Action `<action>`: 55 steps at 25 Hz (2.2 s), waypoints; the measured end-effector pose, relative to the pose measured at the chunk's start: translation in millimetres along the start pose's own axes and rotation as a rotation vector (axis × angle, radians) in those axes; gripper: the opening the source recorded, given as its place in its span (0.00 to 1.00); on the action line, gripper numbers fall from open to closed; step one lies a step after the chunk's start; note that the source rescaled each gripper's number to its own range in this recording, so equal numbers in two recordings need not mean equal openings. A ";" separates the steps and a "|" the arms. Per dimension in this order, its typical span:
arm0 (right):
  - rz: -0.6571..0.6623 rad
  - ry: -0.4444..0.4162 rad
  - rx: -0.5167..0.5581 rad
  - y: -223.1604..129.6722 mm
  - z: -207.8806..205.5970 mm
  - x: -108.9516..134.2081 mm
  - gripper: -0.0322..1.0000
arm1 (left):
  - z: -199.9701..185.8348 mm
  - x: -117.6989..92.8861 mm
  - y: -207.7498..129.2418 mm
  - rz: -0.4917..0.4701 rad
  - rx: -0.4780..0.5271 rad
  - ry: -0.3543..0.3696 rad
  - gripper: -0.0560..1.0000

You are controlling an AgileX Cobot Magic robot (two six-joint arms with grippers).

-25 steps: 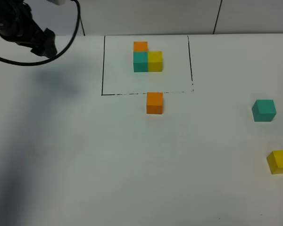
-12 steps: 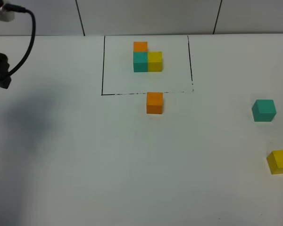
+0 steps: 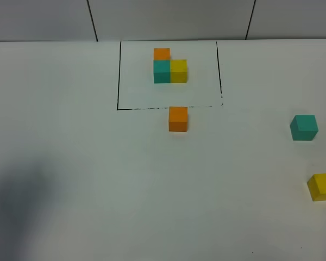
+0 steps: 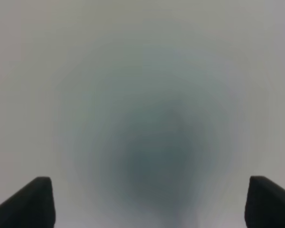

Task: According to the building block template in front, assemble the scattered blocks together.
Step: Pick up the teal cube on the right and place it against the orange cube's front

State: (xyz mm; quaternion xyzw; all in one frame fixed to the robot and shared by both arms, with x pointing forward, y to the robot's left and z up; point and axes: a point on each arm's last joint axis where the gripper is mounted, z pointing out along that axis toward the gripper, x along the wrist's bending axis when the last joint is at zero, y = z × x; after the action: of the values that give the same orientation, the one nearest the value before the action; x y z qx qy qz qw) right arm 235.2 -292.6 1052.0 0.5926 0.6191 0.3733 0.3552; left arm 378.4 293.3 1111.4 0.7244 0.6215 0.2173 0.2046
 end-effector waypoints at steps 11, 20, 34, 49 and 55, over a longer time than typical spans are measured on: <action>0.000 0.000 0.000 0.0 0.0 0.0 0.74 | -42.5 -11.3 -107.7 0.040 -0.246 -0.010 0.83; 0.000 0.000 0.000 0.0 0.0 0.0 0.74 | -34.1 -19.1 -157.9 0.067 -0.374 -0.043 0.83; 0.000 0.000 0.000 0.0 0.0 0.0 0.74 | -32.0 -20.8 -161.2 0.069 -0.398 -0.056 0.72; 0.000 0.000 0.000 0.0 0.0 0.0 0.74 | -31.8 -15.0 -161.4 -0.042 -0.392 -0.007 0.69; 0.000 0.000 0.000 0.0 0.0 0.0 0.74 | -31.9 -15.8 -161.4 -0.091 -0.389 0.043 0.68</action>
State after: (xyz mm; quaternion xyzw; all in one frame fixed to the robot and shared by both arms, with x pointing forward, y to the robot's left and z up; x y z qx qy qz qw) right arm 235.2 -292.6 1052.0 0.5926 0.6191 0.3733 0.3552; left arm 227.2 301.7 1045.2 0.6376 0.6041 0.3390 0.3370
